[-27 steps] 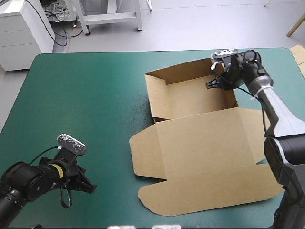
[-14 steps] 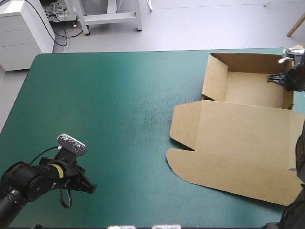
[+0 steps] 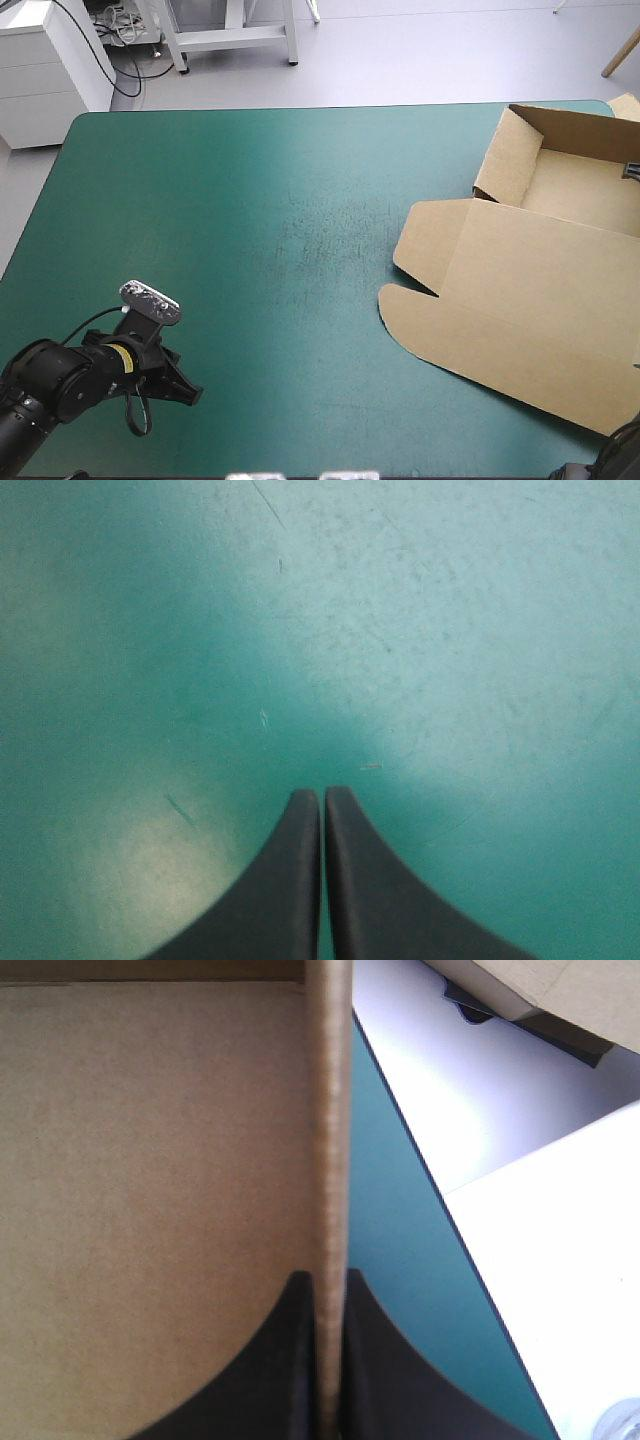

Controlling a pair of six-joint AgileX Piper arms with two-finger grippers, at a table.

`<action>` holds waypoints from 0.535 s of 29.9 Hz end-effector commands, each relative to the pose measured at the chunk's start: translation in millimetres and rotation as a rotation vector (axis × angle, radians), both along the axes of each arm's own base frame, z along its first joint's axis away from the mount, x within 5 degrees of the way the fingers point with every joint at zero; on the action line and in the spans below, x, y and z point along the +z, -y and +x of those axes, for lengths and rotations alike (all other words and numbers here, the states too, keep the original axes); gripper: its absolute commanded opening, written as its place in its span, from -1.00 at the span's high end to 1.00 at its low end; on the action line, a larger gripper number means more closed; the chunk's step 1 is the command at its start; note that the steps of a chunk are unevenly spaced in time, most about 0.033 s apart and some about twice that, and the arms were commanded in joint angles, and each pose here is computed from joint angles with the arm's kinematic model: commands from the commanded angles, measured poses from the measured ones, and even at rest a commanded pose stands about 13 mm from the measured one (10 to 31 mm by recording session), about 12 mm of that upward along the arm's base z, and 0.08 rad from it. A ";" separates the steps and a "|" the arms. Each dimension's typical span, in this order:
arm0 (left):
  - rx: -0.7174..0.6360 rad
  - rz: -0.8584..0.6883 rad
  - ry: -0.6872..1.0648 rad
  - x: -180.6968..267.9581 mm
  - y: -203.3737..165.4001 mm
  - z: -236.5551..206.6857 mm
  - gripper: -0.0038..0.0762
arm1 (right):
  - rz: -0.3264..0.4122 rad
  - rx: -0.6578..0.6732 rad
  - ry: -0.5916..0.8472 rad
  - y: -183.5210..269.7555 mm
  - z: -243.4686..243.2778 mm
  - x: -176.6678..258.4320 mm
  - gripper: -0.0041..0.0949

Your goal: Fold the box

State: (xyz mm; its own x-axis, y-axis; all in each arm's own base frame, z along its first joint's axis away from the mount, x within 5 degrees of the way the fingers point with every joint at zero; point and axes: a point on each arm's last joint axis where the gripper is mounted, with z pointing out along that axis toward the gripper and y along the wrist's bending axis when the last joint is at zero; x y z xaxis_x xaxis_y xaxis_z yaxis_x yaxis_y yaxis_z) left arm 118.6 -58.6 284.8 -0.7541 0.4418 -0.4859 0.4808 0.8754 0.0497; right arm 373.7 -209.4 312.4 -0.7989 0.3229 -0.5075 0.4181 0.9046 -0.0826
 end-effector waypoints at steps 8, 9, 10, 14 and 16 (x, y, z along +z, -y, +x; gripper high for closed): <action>0.007 -0.034 0.052 9.6 1.3 2.5 0.92 | -0.064 -0.017 0.090 5.1 -9.6 30.7 0.95; 0.008 -0.033 0.050 9.5 1.2 2.3 0.92 | -0.073 -0.016 0.091 5.7 -9.5 31.0 0.94; 0.008 -0.033 0.050 9.5 1.2 2.3 0.92 | -0.081 -0.016 0.090 6.3 -9.6 31.2 0.92; 0.008 -0.033 0.050 9.5 1.2 2.3 0.92 | -0.090 -0.016 0.092 7.0 -9.5 31.6 0.58; 0.008 -0.033 0.050 9.5 1.2 2.3 0.92 | -0.084 -0.016 0.099 6.2 -9.4 32.4 0.35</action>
State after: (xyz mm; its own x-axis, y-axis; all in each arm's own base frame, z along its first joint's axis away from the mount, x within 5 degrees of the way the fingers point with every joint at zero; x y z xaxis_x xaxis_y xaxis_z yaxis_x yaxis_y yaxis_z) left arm 118.5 -58.6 284.8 -0.7546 0.4420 -0.4851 0.4808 0.8754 0.0496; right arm 371.4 -214.4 311.0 -0.8009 0.3265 -0.5019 0.4263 0.8995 -0.0952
